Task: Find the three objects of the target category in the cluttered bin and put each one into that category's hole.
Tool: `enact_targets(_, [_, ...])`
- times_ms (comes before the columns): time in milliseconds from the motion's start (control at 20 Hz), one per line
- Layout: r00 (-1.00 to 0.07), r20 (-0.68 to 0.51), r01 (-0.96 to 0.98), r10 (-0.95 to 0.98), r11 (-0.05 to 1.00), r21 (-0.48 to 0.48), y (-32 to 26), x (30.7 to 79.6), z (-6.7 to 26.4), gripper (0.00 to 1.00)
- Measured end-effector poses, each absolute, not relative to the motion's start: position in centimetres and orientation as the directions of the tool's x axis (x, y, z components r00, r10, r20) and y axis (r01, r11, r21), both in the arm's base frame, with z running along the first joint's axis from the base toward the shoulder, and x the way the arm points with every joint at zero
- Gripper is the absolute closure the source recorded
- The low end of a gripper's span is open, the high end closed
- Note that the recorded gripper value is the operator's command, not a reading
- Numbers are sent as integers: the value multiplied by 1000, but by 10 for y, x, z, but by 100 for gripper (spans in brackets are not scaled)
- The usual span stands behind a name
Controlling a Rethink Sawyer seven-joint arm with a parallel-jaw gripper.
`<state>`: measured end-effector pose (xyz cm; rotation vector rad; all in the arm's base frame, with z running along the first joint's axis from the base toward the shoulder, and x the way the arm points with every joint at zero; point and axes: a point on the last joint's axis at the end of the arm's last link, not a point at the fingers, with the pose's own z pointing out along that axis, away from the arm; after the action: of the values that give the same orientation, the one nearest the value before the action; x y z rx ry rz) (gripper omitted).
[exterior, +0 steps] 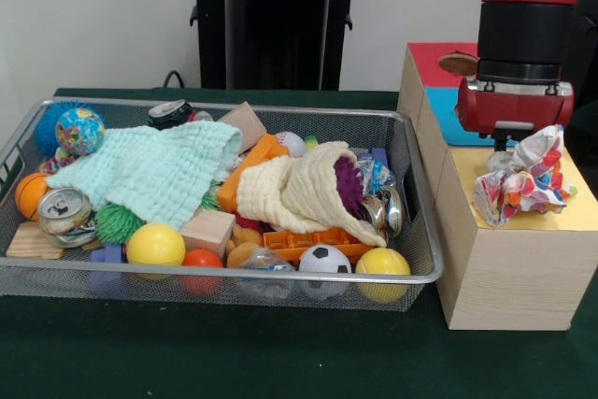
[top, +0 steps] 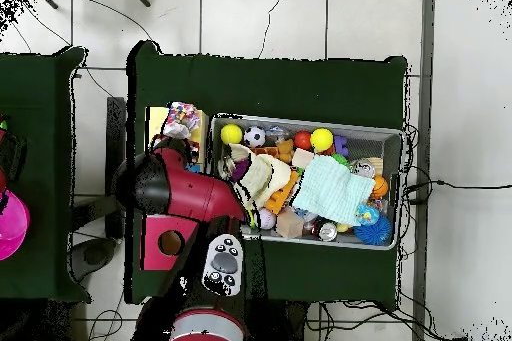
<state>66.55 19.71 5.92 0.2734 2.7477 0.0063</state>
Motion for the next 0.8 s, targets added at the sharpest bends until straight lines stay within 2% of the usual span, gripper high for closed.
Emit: enact_targets(800, [-916, -354, 185, 186, 982, 39, 198, 664, 72, 100])
